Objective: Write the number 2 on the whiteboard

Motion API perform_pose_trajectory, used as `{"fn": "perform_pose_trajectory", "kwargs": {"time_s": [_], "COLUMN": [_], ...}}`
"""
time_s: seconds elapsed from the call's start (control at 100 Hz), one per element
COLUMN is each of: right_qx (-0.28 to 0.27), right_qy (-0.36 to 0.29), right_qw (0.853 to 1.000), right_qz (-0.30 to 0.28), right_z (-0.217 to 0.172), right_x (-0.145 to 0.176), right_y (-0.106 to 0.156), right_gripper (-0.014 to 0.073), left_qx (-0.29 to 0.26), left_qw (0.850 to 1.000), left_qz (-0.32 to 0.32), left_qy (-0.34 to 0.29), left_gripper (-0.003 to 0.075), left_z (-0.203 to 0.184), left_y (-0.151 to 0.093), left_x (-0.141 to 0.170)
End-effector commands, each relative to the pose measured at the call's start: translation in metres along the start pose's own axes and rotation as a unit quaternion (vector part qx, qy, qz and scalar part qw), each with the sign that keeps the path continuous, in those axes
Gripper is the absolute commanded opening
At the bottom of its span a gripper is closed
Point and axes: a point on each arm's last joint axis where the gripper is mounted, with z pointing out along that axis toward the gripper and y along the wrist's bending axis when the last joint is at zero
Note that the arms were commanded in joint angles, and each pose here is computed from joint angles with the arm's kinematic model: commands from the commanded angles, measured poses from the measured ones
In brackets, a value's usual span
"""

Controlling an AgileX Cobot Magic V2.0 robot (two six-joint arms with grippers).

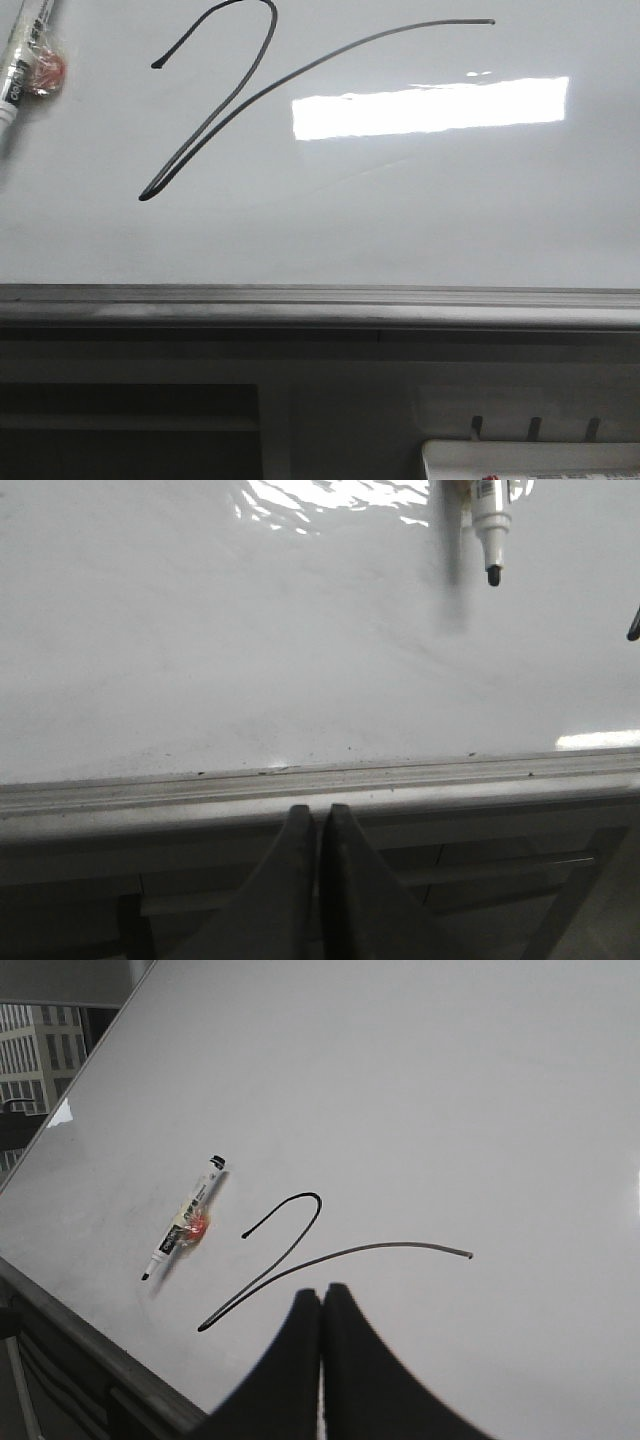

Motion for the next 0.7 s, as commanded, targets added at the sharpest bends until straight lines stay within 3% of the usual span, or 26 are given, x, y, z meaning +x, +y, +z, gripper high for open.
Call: {"fn": "perform_pose_trajectory", "kwargs": {"time_s": [0.0,0.49,0.61,0.69], "right_qx": [-0.010,-0.009,0.087,0.110], "right_qy": [-0.010,-0.009,0.026,0.037], "right_qw": [1.000,1.000,0.996,0.993], "right_qz": [0.002,0.001,0.003,0.002], "right_z": [0.000,0.000,-0.001,-0.002], "right_x": [-0.008,-0.007,-0.001,0.002], "right_y": [0.002,0.002,-0.016,-0.020], "right_gripper": [-0.0071,-0.0071,-0.0071,-0.0071], "left_qx": [-0.002,-0.002,-0.002,-0.002], "left_qw": [0.999,0.999,0.999,0.999], "left_qz": [-0.013,-0.013,-0.013,-0.013], "left_qy": [-0.033,-0.033,-0.033,-0.033], "left_gripper": [-0.0020,-0.0020,-0.0020,-0.0020], "left_z": [-0.001,-0.001,-0.001,-0.001], "left_y": [0.000,0.000,0.000,0.000], "left_x": [-0.002,-0.002,-0.002,-0.002]}}
